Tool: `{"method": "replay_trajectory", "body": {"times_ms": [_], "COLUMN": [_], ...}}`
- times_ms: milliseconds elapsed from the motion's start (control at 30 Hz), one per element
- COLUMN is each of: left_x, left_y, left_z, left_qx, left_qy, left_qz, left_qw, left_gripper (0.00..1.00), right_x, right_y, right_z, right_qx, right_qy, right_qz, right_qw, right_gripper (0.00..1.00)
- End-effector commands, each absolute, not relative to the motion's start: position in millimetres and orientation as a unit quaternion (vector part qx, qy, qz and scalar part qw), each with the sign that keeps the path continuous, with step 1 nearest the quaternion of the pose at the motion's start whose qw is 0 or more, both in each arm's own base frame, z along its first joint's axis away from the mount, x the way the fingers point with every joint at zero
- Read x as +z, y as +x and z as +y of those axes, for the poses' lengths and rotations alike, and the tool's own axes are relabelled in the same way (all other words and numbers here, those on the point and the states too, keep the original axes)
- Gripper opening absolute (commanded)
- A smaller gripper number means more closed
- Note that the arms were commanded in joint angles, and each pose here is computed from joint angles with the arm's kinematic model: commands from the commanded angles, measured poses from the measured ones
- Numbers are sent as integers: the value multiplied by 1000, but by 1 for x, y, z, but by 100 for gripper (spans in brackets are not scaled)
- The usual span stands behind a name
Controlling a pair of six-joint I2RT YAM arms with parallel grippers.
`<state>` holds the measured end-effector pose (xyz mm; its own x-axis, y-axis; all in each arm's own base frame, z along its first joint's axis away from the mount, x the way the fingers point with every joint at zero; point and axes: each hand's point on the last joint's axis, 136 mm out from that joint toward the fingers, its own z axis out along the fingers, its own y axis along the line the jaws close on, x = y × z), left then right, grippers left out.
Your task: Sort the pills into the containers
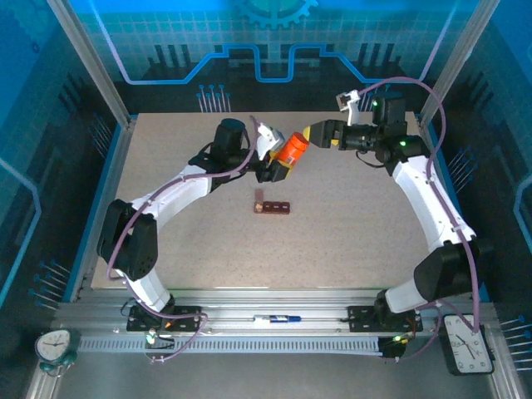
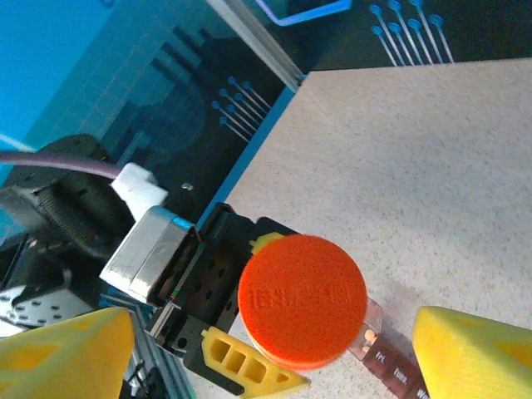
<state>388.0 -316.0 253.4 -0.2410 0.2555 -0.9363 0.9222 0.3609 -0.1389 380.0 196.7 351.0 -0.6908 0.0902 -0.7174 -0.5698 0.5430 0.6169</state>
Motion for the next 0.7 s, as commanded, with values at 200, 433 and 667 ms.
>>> {"method": "replay_trajectory", "body": {"times_ms": [200,433,667], "left_x": [291,294,295], "left_y": [370,369,369], "left_z": [-323,-324,-324], "left_qx": [-433,-435,-436], "left_qy": [436,437,437], "left_qz": [658,655,654], "left_qw": [436,436,437], "left_gripper": [0,0,0], "right_x": [355,340,331], "right_y": [378,375,373], "right_z": [216,224,229], "right_qx": [469,479,492], "right_qy": [-242,-249,-245], "right_qz": [782,783,782], "right_qw": [331,308,294], "right_gripper": [87,84,69]}}
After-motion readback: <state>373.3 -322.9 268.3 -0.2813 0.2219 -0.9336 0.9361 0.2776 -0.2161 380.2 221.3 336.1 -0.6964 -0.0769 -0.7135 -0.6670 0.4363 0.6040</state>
